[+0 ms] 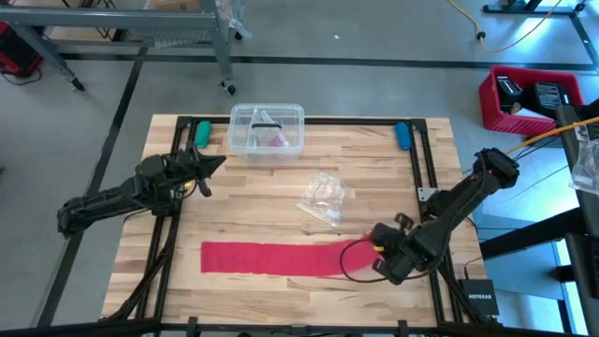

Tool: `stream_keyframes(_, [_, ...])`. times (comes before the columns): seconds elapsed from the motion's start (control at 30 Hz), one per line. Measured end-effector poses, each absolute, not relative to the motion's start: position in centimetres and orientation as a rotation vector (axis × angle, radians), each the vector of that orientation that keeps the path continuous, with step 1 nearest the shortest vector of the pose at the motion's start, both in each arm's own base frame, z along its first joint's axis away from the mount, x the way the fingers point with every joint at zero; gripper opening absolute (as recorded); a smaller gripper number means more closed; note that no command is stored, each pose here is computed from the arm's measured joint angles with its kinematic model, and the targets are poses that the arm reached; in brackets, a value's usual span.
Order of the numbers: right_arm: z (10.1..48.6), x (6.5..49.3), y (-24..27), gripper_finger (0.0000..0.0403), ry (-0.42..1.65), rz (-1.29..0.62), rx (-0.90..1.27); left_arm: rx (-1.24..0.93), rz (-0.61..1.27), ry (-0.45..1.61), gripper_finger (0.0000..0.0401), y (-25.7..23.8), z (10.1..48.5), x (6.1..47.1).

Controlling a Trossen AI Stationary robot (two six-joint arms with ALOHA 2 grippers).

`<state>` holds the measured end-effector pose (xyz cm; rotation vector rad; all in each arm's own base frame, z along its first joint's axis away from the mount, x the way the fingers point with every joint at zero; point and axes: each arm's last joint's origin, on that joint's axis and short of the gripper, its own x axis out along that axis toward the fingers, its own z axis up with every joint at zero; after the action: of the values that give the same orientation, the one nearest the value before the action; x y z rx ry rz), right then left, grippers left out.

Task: Roll bandage
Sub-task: Roll the red bandage

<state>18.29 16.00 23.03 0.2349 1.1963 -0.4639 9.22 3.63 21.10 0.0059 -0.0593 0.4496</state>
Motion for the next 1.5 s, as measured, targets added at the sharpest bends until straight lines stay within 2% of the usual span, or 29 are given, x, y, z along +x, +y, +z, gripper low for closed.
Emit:
stream_keyframes(0.23, [27.1,21.5,13.4,0.0062,1.037,-0.414,-0.213,0.036,0.449,0.004,0.0004,4.4,25.8,11.3])
stream_keyframes(0.4, [28.7,23.5,10.5,0.0067,0.993,-0.473,-0.478,0.004,0.398,0.051,0.0004,5.0,29.1,14.4])
stream_keyframes(0.7, [30.1,27.6,5.8,0.0066,0.962,-0.429,-0.696,0.104,0.248,0.136,0.0004,4.7,33.5,22.1])
stream_keyframes(0.87, [30.6,29.3,3.8,0.0065,0.913,-0.338,-0.672,0.149,0.195,0.164,0.0004,4.2,34.3,25.7])
stream_keyframes(1.0, [30.7,29.8,2.5,0.0066,0.900,-0.268,-0.606,0.106,0.161,0.152,0.0004,3.4,34.4,27.6])
stream_keyframes(1.17, [30.7,30.3,1.5,0.0066,0.867,-0.159,-0.526,0.085,0.149,0.207,0.0004,3.4,32.8,29.1])
stream_keyframes(1.33, [30.9,30.6,1.1,0.0066,0.833,-0.134,-0.500,0.099,0.121,0.267,0.0005,3.5,30.9,30.6])
stream_keyframes(1.4, [30.9,30.6,1.1,0.0066,0.832,-0.121,-0.495,0.076,0.099,0.280,0.0017,3.4,30.5,31.0])
stream_keyframes(1.5, [30.9,30.6,1.2,0.0066,0.831,-0.118,-0.494,0.037,0.061,0.282,0.0058,3.3,30.3,31.1])
